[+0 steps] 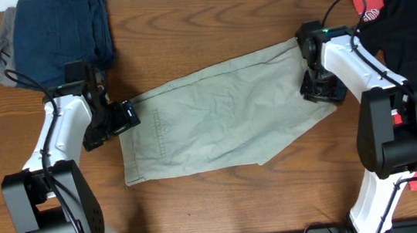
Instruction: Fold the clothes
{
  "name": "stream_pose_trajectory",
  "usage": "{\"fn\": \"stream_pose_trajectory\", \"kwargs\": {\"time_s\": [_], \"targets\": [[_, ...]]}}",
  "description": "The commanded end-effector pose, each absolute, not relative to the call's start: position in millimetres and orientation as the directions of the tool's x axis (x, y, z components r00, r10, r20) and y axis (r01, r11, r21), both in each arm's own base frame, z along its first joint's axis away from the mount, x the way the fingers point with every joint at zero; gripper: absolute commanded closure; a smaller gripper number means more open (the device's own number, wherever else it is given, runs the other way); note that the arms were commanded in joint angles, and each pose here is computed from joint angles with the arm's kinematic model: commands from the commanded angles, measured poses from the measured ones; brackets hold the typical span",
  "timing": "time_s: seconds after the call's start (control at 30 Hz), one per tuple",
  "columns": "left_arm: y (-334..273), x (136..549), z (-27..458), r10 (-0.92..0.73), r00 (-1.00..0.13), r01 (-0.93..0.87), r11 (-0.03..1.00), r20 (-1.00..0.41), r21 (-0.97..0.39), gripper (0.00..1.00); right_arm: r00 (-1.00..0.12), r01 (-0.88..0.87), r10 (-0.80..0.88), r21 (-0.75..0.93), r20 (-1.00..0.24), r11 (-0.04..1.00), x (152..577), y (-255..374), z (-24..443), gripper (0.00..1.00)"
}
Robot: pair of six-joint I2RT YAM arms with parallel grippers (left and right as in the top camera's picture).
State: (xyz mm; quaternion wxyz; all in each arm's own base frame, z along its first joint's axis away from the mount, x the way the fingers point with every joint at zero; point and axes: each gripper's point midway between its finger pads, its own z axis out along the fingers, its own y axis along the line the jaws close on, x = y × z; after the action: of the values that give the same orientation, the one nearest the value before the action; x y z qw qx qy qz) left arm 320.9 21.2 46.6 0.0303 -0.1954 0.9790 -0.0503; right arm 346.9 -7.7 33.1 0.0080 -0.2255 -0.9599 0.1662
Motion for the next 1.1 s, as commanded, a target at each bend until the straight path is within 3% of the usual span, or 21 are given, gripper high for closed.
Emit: {"fn": "stream_pose_trajectory", "kwargs": {"time_s": [0.0, 0.2, 0.27, 0.43, 0.53, 0.63, 1.07], "targets": [[22, 319, 46, -0.397, -0.917, -0.391, 0.914, -0.033, -0.108, 0.00, -0.881, 0.473, 0.449, -0.341, -0.151, 0.812, 360, -21, 54, 0.07], [22, 319, 46, -0.397, -0.917, -0.391, 0.914, -0.033, -0.108, 0.00, -0.875, 0.482, 0.437, -0.277, -0.210, 0.832, 380, -26, 79, 0.07], [22, 319, 46, -0.397, -0.917, -0.391, 0.914, -0.033, -0.108, 0.00, -0.888, 0.446, 0.397, -0.227, -0.232, 0.866, 391, -19, 88, 0.12], [22, 319, 46, -0.397, -0.917, -0.391, 0.914, -0.034, -0.108, 0.00, -0.944, 0.219, 0.216, 0.014, -0.248, 0.976, 423, 32, 91, 0.56], [22, 319, 46, -0.397, -0.917, -0.391, 0.914, -0.034, -0.108, 0.00, -0.958, 0.100, 0.133, 0.140, -0.253, 0.985, 431, 62, 85, 0.81], [22, 319, 46, -0.397, -0.917, -0.391, 0.914, -0.033, -0.108, 0.00, -0.965, 0.074, 0.114, 0.173, -0.235, 0.982, 432, 75, 75, 0.99], [22, 319, 46, -0.397, -0.917, -0.391, 0.914, -0.033, -0.108, 0.00, -0.984, -0.042, -0.008, 0.189, -0.176, 0.981, 430, 109, 32, 0.96]]}}
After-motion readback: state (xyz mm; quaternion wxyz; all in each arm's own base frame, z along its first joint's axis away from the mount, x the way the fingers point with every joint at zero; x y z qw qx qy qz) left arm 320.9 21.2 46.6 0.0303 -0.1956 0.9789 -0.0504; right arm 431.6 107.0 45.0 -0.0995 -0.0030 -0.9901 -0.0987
